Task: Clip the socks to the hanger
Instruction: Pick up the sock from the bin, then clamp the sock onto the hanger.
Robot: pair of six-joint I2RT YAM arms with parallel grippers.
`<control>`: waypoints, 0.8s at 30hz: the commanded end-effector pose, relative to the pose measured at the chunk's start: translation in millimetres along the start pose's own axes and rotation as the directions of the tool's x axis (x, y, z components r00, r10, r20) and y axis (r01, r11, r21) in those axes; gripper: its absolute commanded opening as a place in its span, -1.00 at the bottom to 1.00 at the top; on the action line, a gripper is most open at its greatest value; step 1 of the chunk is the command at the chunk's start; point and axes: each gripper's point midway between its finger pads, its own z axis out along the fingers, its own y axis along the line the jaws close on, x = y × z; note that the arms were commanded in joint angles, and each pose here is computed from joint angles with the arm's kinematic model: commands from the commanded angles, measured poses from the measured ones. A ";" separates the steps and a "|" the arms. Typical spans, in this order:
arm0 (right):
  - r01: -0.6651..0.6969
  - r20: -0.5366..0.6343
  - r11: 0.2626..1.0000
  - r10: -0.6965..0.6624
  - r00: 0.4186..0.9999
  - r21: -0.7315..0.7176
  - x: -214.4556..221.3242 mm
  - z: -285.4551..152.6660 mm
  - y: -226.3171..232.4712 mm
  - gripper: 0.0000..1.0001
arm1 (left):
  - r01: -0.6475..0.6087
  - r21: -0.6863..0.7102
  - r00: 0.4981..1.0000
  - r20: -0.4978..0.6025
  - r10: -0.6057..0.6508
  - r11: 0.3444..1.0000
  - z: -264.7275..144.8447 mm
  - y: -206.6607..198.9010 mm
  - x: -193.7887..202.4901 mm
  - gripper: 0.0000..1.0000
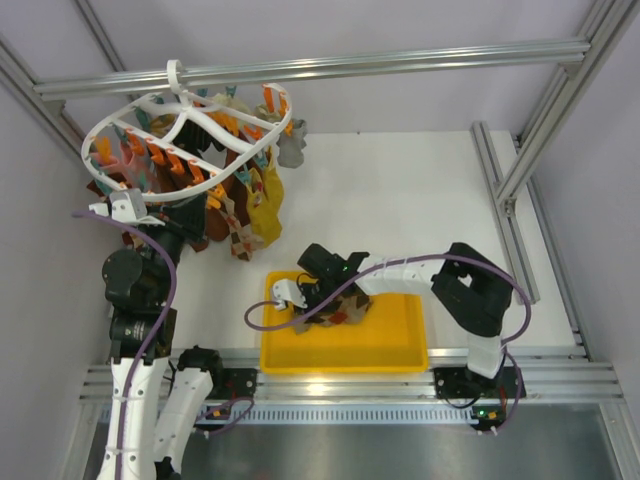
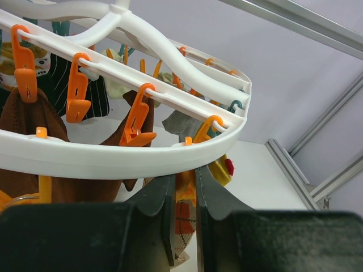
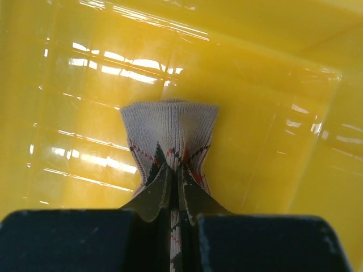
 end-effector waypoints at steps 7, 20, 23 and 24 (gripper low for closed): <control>-0.006 0.484 0.990 -0.064 0.873 0.142 -146.6 -111.8 -27.3 -1.00 | 0.007 0.005 1.000 0.020 -0.007 1.000 6.8 -3.3 -10.7 -1.00; -0.081 0.901 0.991 -0.059 0.430 0.103 -306.7 -235.6 -36.6 -1.00 | 0.041 -0.004 0.999 0.020 -0.041 0.999 11.8 -2.8 -11.9 -1.00; -0.136 0.903 0.985 -0.041 0.429 0.109 -305.9 -216.9 -50.3 -1.00 | 0.044 -0.006 0.999 0.021 -0.044 0.999 12.2 -2.6 -11.9 -1.00; -0.159 0.904 0.982 -0.023 0.426 0.100 -303.5 -211.9 -54.9 -1.00 | 0.046 -0.006 0.999 0.024 -0.045 0.999 11.5 -2.9 -12.9 -1.00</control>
